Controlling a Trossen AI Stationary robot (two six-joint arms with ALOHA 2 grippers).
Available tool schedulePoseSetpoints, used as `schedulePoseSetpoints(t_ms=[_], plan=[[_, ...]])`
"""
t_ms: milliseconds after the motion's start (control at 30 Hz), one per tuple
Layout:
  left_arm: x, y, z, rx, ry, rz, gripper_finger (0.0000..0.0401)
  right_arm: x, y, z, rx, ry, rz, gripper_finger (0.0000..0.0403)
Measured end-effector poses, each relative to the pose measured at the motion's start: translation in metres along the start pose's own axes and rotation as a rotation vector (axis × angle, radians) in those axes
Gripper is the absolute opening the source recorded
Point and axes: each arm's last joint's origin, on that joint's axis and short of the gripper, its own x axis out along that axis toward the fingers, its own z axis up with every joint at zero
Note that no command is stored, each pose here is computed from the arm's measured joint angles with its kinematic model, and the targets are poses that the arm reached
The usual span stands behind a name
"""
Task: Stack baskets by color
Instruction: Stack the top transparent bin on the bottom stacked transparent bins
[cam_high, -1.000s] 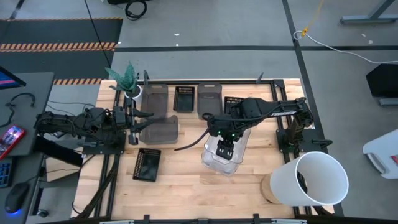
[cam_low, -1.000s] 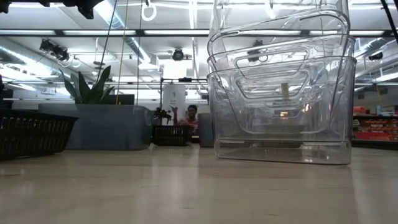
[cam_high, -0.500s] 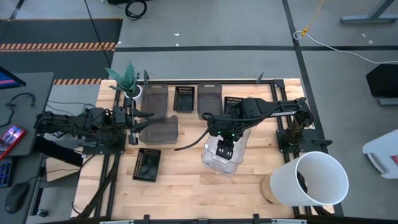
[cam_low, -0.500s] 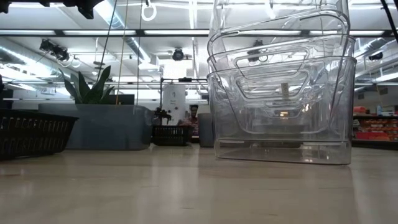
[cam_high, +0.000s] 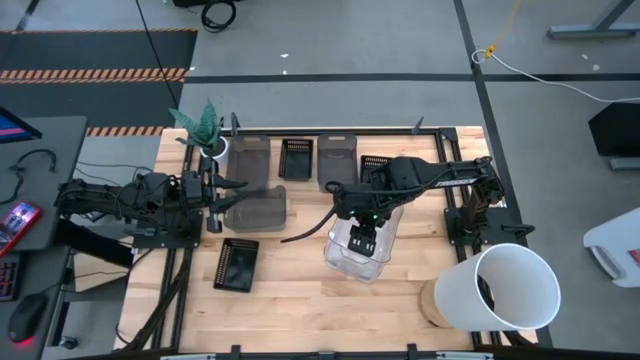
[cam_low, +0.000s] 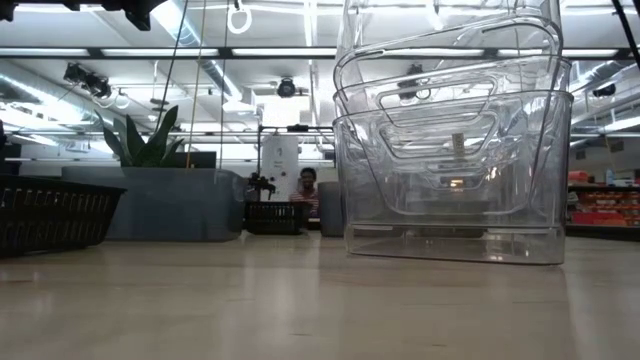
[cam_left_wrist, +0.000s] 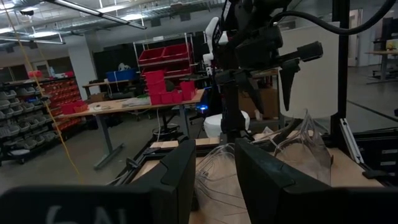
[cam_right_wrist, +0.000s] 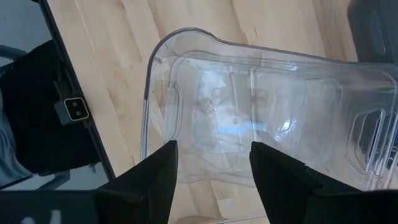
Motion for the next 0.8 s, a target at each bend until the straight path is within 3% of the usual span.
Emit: schedulePoseSetpoints(t_ms=[800], plan=[[0.0000,0.0000,0.0000,0.000,0.000,0.000,0.0119,0.0005,0.0013,-0.0008,0.056,-0.033,-0.051,0.0206]])
